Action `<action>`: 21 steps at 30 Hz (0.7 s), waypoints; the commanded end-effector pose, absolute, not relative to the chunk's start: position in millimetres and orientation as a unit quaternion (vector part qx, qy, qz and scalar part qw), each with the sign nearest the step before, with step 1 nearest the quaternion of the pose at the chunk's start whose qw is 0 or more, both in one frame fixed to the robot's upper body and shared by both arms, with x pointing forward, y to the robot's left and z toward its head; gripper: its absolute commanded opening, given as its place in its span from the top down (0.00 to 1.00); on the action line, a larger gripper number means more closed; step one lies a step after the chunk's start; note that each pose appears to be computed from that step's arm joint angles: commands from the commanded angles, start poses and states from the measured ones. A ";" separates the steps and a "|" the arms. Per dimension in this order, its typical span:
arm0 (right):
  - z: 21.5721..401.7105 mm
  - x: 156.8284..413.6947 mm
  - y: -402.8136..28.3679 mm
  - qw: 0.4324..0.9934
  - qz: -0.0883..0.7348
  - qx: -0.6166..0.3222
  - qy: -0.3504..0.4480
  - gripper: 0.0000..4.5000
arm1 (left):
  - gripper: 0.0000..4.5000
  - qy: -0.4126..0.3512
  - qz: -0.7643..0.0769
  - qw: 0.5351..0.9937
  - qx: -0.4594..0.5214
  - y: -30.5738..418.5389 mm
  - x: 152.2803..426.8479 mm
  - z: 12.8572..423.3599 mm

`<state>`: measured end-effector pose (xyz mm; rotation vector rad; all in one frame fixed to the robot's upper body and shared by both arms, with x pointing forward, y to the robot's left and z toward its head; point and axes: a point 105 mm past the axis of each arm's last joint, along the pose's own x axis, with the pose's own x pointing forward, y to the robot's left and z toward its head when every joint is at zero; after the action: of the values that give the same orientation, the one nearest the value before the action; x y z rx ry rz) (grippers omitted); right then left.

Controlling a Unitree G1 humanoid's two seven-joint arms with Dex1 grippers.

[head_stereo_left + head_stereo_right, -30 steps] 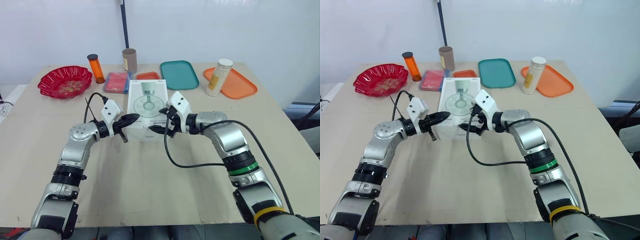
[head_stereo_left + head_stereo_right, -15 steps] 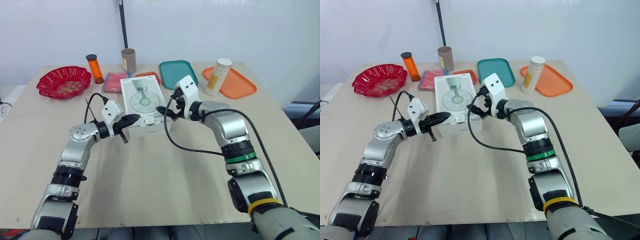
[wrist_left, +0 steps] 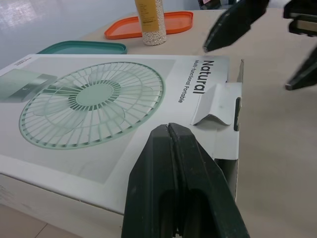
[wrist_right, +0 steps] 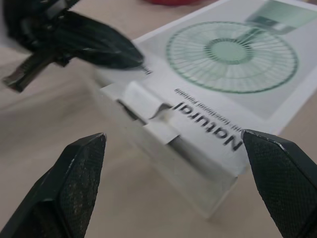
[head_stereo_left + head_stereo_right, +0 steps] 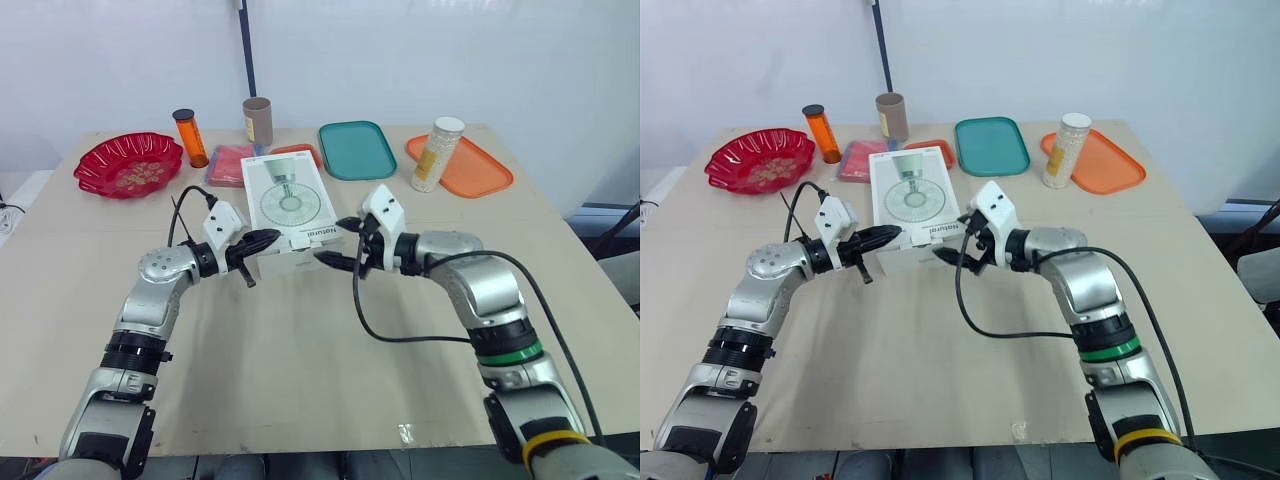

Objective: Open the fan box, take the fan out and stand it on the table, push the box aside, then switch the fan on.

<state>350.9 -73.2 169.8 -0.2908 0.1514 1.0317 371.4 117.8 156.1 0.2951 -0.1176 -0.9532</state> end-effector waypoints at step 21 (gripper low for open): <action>133.3 277.5 -75.8 0.779 0.593 -0.167 0.120 0.00 | 0.98 -0.029 -0.460 0.873 0.162 127.6 374.3 151.6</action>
<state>286.8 -80.9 125.3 -0.3586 0.2928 1.2311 373.0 121.5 158.4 0.3221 -0.1011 -0.9688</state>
